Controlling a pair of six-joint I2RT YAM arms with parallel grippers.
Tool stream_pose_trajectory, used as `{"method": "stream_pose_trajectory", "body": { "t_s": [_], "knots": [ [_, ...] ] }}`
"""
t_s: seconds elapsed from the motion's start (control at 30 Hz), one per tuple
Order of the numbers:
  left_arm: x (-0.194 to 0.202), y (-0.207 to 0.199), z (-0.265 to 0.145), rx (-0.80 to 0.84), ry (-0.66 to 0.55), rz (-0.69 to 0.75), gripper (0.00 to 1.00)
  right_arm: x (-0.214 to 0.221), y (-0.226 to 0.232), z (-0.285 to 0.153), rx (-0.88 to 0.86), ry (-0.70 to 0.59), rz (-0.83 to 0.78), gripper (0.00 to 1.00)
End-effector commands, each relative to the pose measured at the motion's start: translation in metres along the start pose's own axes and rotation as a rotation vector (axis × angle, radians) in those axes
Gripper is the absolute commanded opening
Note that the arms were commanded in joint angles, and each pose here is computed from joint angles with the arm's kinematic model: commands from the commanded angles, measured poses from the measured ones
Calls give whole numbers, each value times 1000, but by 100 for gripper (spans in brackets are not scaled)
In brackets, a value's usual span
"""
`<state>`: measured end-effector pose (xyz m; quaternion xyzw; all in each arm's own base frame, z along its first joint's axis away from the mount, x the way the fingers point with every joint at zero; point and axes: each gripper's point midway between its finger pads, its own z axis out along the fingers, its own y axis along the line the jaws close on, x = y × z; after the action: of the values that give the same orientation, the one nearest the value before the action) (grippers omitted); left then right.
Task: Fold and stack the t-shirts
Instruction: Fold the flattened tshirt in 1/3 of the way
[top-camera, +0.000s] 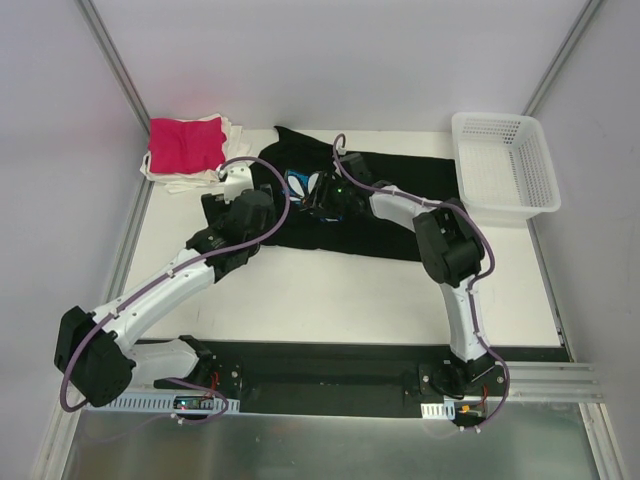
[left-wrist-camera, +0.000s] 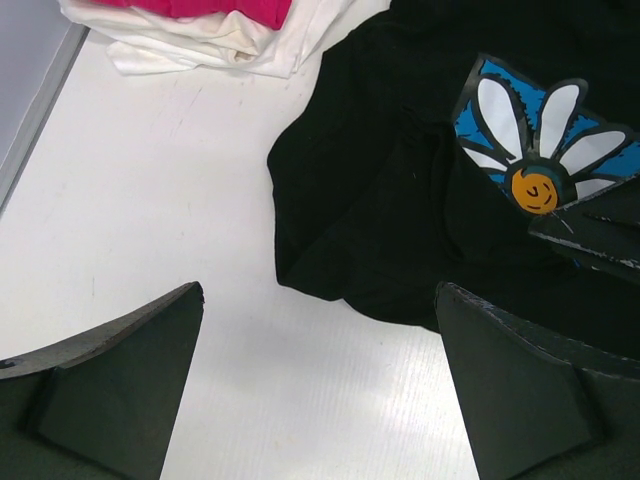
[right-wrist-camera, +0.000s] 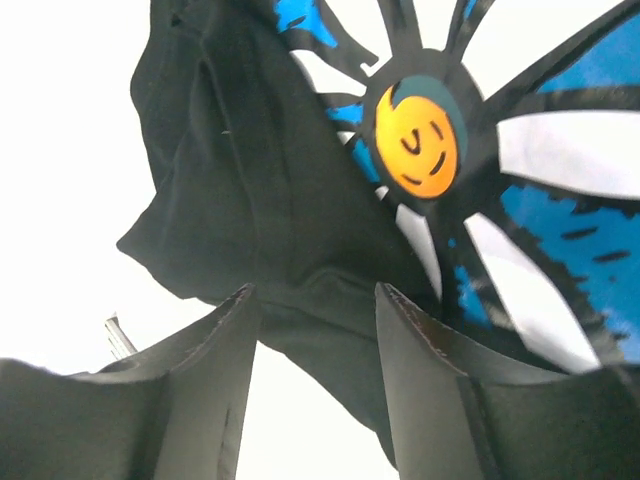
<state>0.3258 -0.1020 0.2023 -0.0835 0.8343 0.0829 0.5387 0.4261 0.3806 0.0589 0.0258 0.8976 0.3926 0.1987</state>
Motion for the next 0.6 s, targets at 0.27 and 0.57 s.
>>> {"method": "stream_pose_trajectory", "body": {
  "t_s": [0.27,0.57],
  "knots": [
    [-12,5,-11,23,-46,-42,99,46,85,-27,-197,146,-124,71],
    [-11,7,-11,13,-48,-44,99,46,91,5,-286,244,-30,66]
  ]
}}
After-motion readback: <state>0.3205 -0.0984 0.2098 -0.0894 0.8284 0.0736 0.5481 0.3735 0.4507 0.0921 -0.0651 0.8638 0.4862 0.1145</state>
